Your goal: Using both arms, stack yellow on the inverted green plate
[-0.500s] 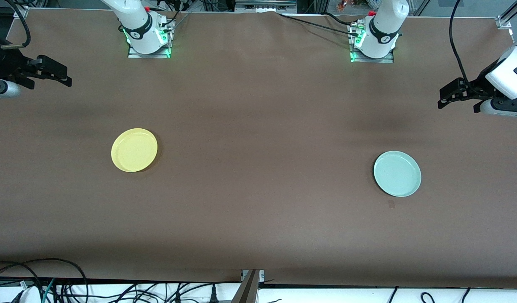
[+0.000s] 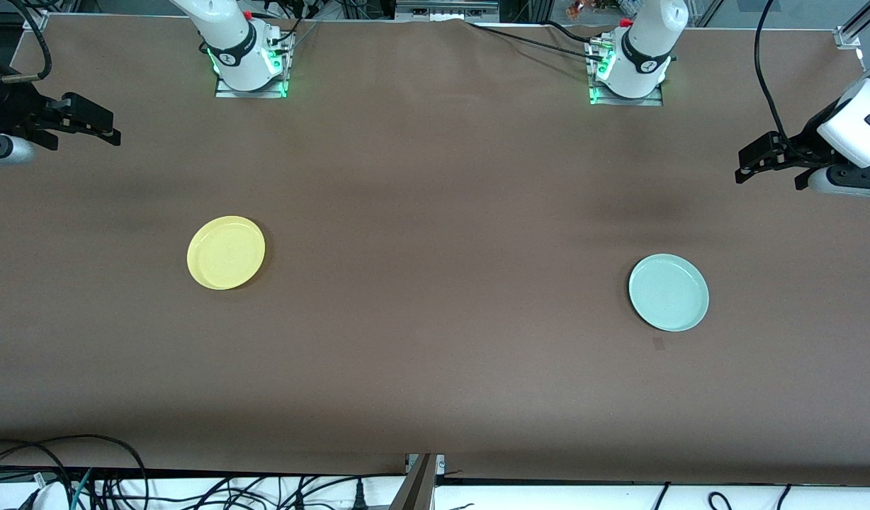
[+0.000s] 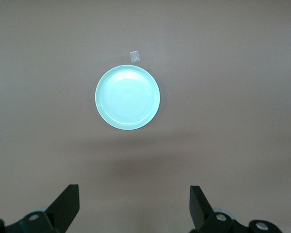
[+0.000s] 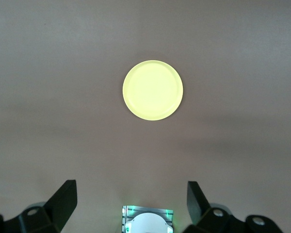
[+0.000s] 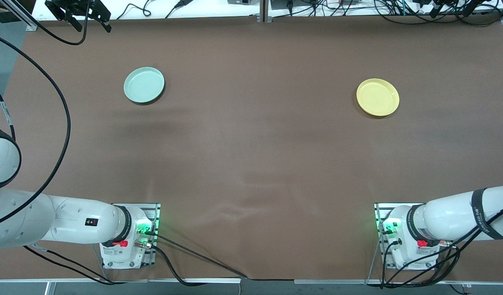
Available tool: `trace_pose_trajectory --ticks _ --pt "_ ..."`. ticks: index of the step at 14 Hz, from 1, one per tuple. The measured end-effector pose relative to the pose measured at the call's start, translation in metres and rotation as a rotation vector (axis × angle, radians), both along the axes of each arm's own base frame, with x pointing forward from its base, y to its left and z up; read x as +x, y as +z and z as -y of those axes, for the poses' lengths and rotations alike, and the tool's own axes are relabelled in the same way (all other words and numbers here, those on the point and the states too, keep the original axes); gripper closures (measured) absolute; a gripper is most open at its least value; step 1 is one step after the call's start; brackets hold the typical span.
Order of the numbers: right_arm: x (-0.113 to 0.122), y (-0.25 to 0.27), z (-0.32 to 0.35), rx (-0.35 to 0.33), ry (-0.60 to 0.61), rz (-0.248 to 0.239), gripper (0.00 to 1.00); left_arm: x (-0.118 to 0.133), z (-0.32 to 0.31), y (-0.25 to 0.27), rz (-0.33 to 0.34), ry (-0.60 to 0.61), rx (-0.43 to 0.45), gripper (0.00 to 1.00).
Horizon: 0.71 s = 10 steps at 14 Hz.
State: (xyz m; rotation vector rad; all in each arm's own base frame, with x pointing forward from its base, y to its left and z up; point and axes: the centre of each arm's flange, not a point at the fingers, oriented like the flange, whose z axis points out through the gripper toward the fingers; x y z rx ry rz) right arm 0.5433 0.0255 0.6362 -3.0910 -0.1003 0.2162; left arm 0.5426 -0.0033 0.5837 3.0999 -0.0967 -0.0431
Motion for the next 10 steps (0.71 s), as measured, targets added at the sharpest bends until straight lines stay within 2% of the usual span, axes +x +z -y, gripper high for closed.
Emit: trace_pose_trajectory --ticks 10 --pt "0.000 0.000 0.000 0.000 0.000 0.000 0.00 0.004 0.013 -0.011 -0.023 -0.011 0.024 0.00"
